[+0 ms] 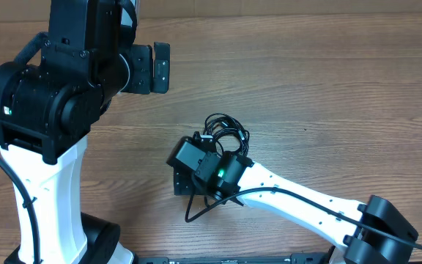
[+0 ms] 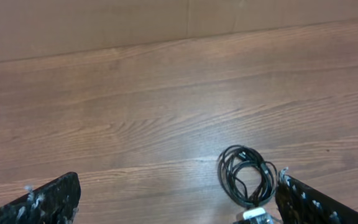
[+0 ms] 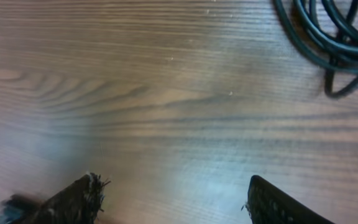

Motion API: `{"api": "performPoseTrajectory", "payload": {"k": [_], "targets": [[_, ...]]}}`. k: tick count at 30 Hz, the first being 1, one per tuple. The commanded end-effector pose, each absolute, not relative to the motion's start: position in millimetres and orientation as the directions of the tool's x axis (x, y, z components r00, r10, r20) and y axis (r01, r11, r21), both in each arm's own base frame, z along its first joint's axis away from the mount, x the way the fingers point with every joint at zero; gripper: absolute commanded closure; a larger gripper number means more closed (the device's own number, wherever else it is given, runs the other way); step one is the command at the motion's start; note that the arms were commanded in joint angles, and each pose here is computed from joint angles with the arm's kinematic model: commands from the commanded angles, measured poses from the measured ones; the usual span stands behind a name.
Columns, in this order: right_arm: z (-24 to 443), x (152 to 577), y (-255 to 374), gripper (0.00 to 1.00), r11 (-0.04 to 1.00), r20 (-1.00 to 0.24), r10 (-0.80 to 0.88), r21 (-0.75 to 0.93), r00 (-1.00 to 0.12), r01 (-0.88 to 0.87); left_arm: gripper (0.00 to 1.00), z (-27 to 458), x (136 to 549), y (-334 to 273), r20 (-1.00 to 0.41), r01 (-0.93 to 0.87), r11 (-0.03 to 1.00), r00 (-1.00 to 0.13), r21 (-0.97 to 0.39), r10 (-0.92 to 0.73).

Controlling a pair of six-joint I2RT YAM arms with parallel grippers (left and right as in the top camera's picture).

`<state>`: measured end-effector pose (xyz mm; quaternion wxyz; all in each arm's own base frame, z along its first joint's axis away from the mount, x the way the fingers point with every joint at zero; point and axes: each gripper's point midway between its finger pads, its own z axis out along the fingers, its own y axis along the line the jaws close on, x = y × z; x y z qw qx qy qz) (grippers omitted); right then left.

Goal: Untangle cables

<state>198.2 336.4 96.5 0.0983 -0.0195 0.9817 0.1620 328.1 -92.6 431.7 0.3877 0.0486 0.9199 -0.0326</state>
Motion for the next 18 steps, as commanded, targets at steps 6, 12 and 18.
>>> {"api": "performPoseTrajectory", "payload": {"k": [6,12,18], "targets": [[57,232,284,0.25,0.982,-0.265,0.034,0.190,-0.964,-0.017,0.00,435,326,-91,-0.724,0.131,0.991,-0.684,0.001,0.091],[58,268,256,0.25,0.982,-0.282,0.083,0.188,-0.956,0.030,0.00,433,326,-91,-0.720,0.131,0.991,-0.688,0.003,0.093],[58,277,249,0.25,0.981,-0.283,0.092,0.189,-0.955,0.038,0.00,433,326,-91,-0.720,0.131,0.991,-0.688,0.002,0.093]]}}
